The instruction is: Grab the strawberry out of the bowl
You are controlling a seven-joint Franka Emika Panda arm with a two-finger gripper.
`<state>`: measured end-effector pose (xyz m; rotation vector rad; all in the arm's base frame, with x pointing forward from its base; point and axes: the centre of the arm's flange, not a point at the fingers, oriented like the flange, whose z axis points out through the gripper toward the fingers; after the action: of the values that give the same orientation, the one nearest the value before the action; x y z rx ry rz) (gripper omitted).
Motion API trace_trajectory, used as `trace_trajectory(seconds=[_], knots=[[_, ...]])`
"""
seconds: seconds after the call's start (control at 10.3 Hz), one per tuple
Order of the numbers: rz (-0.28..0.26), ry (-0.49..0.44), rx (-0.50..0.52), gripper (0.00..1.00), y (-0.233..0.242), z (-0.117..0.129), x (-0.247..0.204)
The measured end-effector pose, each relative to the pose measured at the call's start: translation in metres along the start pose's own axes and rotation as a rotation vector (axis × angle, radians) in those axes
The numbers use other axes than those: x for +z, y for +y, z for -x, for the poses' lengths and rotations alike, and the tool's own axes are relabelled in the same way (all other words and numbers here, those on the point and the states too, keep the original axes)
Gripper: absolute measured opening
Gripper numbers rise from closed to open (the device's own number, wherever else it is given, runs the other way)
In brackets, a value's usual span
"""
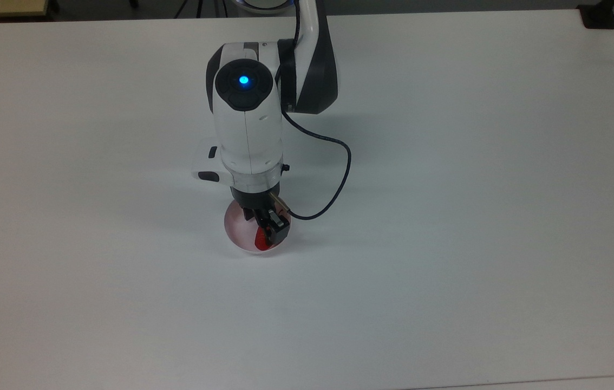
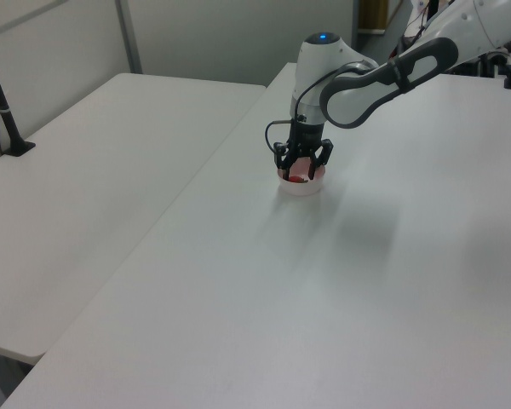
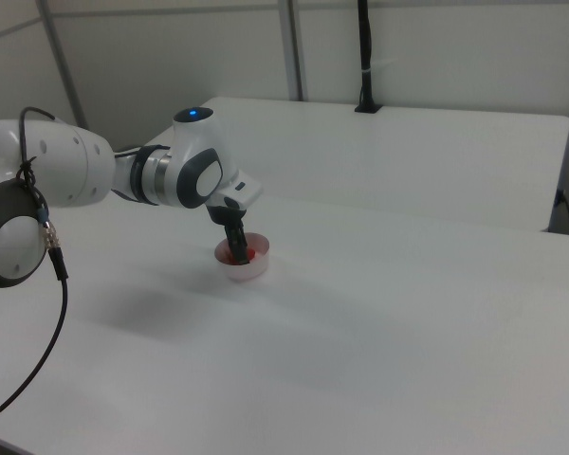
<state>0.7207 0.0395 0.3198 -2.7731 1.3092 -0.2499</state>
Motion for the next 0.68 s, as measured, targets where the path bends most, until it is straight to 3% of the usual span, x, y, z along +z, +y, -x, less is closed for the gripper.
trace_trajectory(seconds=[0.2,0.39,0.68], knots=[[0.001,0.002,-0.002,0.59,0.0,0.0,0.0],[-0.001,0.012,-0.029,0.41,-0.003,-0.001,-0.005],[0.048,-0.022,-0.102,0.41,0.001,-0.001,-0.03]])
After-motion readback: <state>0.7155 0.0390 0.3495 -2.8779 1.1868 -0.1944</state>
